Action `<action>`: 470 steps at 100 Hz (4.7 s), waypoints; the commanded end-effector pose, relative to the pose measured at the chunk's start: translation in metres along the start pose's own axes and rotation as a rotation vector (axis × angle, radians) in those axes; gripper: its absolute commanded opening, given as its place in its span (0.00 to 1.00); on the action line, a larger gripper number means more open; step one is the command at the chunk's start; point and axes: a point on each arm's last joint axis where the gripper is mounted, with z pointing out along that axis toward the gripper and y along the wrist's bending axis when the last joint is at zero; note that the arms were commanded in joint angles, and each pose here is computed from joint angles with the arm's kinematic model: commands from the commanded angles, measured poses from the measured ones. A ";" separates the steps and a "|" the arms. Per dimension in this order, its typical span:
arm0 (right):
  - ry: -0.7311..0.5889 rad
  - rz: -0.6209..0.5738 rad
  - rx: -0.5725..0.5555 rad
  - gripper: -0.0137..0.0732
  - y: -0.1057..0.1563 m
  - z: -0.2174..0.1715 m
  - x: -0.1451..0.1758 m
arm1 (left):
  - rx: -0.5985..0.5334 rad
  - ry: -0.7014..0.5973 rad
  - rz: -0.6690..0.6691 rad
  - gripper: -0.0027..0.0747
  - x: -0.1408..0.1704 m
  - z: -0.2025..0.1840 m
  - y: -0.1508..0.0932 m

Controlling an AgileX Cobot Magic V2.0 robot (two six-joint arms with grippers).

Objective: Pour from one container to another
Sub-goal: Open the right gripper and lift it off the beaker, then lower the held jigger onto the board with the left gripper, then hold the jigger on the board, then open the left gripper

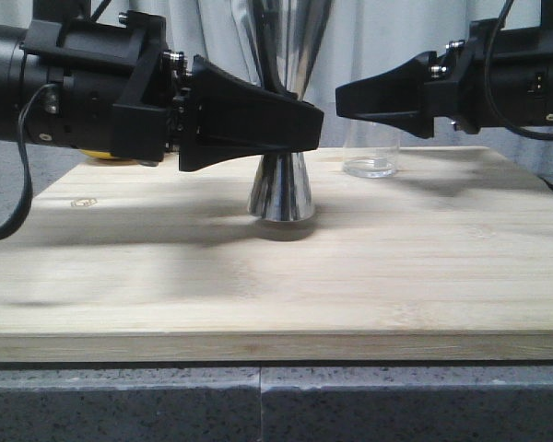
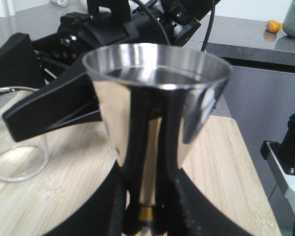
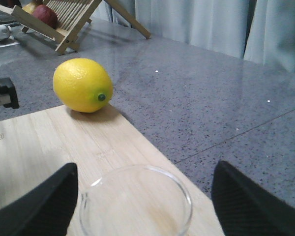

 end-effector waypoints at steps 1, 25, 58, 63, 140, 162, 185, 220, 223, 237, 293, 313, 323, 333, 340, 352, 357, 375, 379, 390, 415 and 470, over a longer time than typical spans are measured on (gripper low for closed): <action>-0.219 -0.061 -0.069 0.75 0.007 -0.007 -0.041 | 0.104 -0.226 0.033 0.01 -0.037 -0.005 -0.013; -0.253 -0.111 -0.069 0.75 0.013 -0.013 -0.060 | 0.104 -0.226 0.033 0.01 -0.037 -0.005 -0.013; -0.211 -0.211 0.039 0.75 0.020 -0.025 -0.091 | 0.093 -0.238 0.029 0.01 -0.039 -0.005 -0.012; -0.193 -0.229 0.069 0.75 0.021 -0.028 -0.097 | 0.093 -0.238 0.029 0.01 -0.039 -0.005 -0.012; -0.168 -0.243 0.213 0.75 0.037 -0.051 -0.136 | -0.035 -0.248 0.032 0.01 -0.036 -0.036 0.014; -0.164 -0.240 0.218 0.75 0.037 -0.051 -0.136 | -0.071 -0.249 0.036 0.01 -0.035 -0.045 0.021; -0.159 -0.239 0.223 0.75 0.036 -0.052 -0.135 | -0.104 -0.266 0.087 0.01 -0.037 -0.047 0.024; -0.156 -0.239 0.227 0.75 0.036 -0.052 -0.135 | -0.104 -0.264 0.087 0.01 -0.036 -0.047 0.024; -0.156 -0.239 0.227 0.75 0.036 -0.052 -0.135 | -0.105 -0.264 0.089 0.01 -0.036 -0.047 0.024; -0.155 -0.239 0.227 0.75 0.036 -0.052 -0.135 | -0.105 -0.260 0.083 0.01 -0.034 -0.047 0.023; -0.154 -0.238 0.229 0.75 0.036 -0.052 -0.135 | -0.088 -0.248 0.060 0.01 -0.026 -0.043 0.016; -0.154 -0.238 0.229 0.75 0.035 -0.052 -0.135 | -0.075 -0.246 0.057 0.01 -0.026 -0.040 0.013; -0.154 -0.238 0.229 0.75 0.035 -0.052 -0.135 | -0.075 -0.244 0.050 0.01 -0.024 -0.040 0.012; -0.154 -0.238 0.229 0.75 0.035 -0.052 -0.135 | -0.075 -0.241 0.045 0.01 -0.022 -0.040 0.011; -0.154 -0.238 0.229 0.75 0.035 -0.052 -0.135 | -0.075 -0.239 0.042 0.01 -0.021 -0.040 0.010; -0.154 -0.238 0.229 0.75 0.035 -0.052 -0.135 | -0.075 -0.239 0.042 0.01 -0.021 -0.040 0.010; -0.154 -0.238 0.229 0.75 0.035 -0.052 -0.135 | -0.075 -0.239 0.042 0.01 -0.021 -0.040 0.010; -0.154 -0.238 0.229 0.75 0.035 -0.052 -0.135 | -0.075 -0.239 0.042 0.01 -0.021 -0.040 0.010; -0.154 -0.238 0.229 0.75 0.035 -0.052 -0.135 | -0.077 -0.234 0.042 0.01 -0.021 -0.040 0.010; -0.154 -0.236 0.229 0.75 0.035 -0.052 -0.135 | -0.077 -0.221 0.044 0.01 -0.019 -0.040 0.010; -0.154 -0.230 0.228 0.75 0.035 -0.052 -0.135 | -0.072 -0.191 0.049 0.01 -0.017 -0.039 0.010; -0.154 -0.230 0.228 0.75 0.035 -0.052 -0.135 | -0.071 -0.190 0.049 0.01 -0.017 -0.039 0.010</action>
